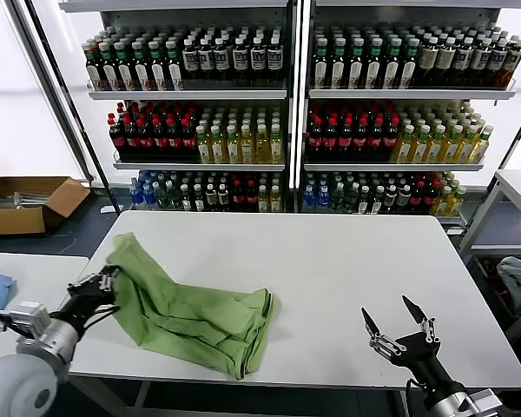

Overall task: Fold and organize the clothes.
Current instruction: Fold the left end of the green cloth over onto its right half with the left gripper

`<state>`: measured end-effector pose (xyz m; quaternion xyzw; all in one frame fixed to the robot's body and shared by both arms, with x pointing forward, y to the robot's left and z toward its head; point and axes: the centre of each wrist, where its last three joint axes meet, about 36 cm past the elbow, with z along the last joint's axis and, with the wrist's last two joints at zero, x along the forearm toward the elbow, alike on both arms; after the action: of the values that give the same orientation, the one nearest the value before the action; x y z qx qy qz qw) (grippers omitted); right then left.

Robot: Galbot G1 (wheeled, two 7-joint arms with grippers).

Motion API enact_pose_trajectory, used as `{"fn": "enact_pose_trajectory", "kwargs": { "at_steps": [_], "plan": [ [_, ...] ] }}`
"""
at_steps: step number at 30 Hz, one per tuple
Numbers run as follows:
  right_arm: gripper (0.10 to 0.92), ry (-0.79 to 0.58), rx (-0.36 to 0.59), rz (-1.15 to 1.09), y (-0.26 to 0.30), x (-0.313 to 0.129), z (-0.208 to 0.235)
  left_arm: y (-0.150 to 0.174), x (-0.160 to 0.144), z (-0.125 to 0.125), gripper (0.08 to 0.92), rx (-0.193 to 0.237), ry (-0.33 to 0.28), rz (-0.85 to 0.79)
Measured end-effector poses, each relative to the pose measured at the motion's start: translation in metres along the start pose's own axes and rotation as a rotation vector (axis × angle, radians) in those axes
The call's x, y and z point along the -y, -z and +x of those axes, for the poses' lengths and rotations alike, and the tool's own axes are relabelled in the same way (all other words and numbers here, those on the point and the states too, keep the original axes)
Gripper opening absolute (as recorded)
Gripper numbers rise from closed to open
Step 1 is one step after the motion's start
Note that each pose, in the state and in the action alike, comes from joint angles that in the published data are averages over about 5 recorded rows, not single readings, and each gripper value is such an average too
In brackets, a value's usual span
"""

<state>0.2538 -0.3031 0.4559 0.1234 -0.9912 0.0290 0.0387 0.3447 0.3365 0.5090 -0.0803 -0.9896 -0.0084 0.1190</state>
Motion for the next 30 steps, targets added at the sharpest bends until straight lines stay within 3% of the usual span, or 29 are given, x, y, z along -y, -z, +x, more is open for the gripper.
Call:
{"fn": "enact_pose_trajectory", "kwargs": {
  "at_steps": [10,21,30],
  "plan": [
    [0.823,0.007,-0.006,-0.003,0.0,-0.006,-0.004,-0.033,0.075,-0.003,0.096,-0.055,-0.163,0.017],
    [0.823,0.012,-0.017,-0.002,-0.002,-0.012,-0.007,-0.069,0.139,-0.021,0.108,-0.17,-0.255,0.094],
    [0.823,0.015,-0.027,-0.007,-0.007,-0.017,-0.008,-0.08,0.18,-0.036,0.341,-0.214,-0.287,0.14]
  ]
}}
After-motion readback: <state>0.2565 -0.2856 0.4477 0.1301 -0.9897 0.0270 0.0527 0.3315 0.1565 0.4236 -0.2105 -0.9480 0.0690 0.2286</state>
